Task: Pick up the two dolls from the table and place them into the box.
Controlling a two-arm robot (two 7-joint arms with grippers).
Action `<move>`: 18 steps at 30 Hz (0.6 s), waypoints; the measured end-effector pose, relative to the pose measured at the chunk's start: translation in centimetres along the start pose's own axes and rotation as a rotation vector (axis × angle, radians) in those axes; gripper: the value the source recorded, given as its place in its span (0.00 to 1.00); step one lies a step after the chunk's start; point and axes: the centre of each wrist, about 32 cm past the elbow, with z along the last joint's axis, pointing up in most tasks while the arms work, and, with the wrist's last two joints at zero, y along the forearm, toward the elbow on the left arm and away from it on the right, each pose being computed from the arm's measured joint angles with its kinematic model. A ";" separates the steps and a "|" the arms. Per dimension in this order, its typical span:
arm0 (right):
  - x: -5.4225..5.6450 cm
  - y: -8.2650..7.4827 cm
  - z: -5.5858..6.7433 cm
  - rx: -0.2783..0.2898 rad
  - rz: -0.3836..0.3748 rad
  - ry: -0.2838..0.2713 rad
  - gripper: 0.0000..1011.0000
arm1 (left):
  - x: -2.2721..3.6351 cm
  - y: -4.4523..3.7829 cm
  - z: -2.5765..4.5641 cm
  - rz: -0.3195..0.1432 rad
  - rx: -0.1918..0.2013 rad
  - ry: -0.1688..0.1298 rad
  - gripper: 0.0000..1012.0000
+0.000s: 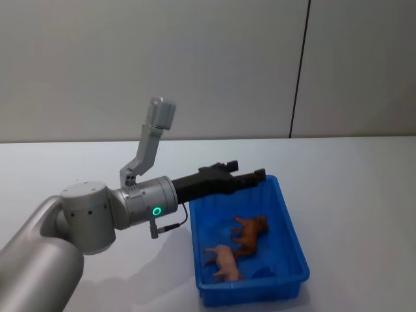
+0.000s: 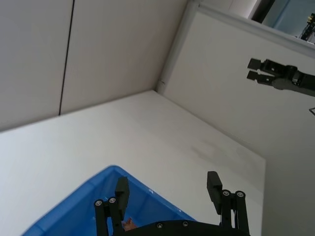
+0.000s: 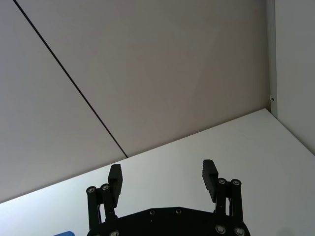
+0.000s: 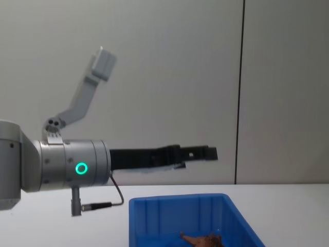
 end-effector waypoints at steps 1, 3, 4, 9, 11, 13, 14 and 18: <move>0.0 0.0 0.0 0.000 0.000 0.000 0.99 | -0.12 0.09 0.06 0.004 -0.009 -0.007 0.99; 0.0 0.0 0.0 0.000 0.000 0.000 0.99 | -0.30 0.23 0.15 0.012 -0.027 -0.022 0.99; 0.0 0.0 0.0 0.000 0.000 0.000 0.99 | -0.53 0.38 0.28 0.024 -0.045 -0.037 0.99; 0.0 0.0 0.0 0.000 0.000 0.000 0.99 | -1.30 0.85 0.73 0.059 -0.110 -0.092 0.99; 0.0 0.0 0.0 0.000 0.000 0.000 0.99 | -1.52 0.99 0.86 0.071 -0.131 -0.110 0.99; 0.0 0.0 0.0 0.000 0.000 0.000 0.99 | -1.73 1.12 0.98 0.080 -0.148 -0.123 0.99; 0.0 0.0 0.0 0.000 0.000 0.000 0.99 | -1.95 1.25 1.13 0.093 -0.170 -0.140 0.99; 0.0 0.0 0.0 0.000 0.000 0.000 0.99 | -2.70 1.65 1.52 0.126 -0.231 -0.191 0.99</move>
